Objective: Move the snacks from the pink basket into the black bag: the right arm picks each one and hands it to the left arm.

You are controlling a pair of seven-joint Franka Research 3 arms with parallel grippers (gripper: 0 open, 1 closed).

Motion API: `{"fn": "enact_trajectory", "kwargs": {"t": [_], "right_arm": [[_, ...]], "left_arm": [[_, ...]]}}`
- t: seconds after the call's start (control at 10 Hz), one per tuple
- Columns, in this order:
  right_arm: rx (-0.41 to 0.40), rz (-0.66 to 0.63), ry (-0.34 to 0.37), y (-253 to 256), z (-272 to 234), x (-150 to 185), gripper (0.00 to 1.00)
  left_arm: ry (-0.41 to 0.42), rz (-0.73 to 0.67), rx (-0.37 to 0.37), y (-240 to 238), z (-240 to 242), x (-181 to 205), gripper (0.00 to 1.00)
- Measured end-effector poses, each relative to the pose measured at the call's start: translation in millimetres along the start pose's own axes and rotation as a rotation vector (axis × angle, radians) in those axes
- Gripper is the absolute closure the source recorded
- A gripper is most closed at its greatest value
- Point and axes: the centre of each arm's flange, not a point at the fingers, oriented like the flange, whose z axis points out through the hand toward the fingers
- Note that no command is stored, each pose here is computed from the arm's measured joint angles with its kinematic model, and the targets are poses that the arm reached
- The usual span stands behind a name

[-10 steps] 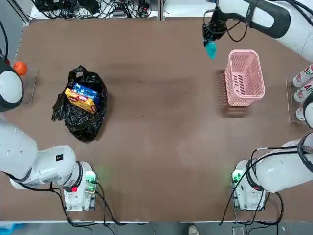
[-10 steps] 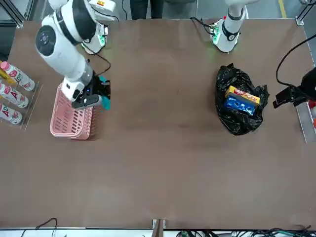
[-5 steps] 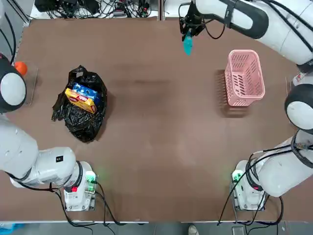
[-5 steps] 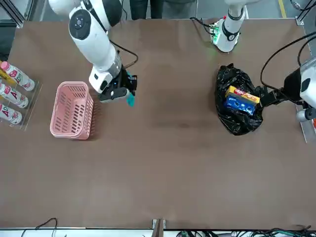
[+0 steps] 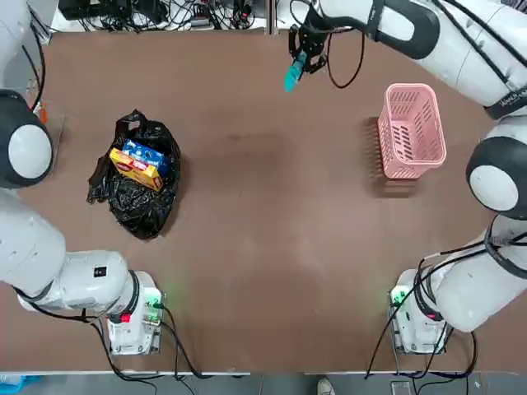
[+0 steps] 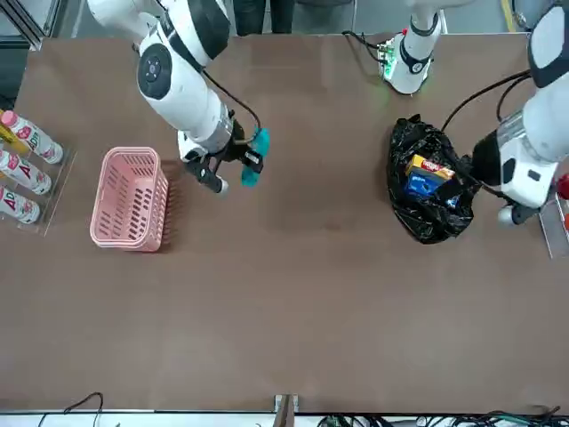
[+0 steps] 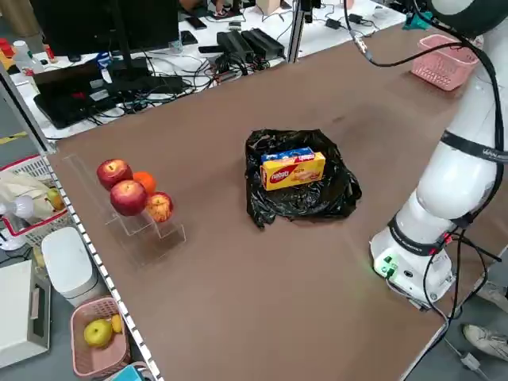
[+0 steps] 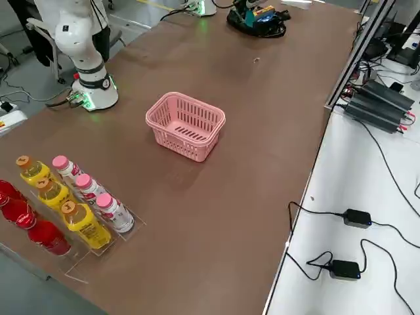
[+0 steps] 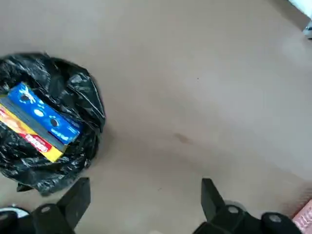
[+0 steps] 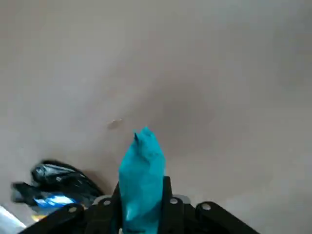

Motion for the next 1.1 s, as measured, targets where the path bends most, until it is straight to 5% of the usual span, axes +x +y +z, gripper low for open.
{"fn": "enact_trajectory", "kwargs": {"t": [0.5,1.1], "right_arm": [[0.130,0.344,-0.089,-34,32,-39,0.69],[0.262,0.574,-0.182,-71,51,-56,0.70]], "left_arm": [[-0.101,-0.541,-0.021,39,15,-41,0.00],[-0.178,-0.788,0.079,73,37,-106,0.00]]}}
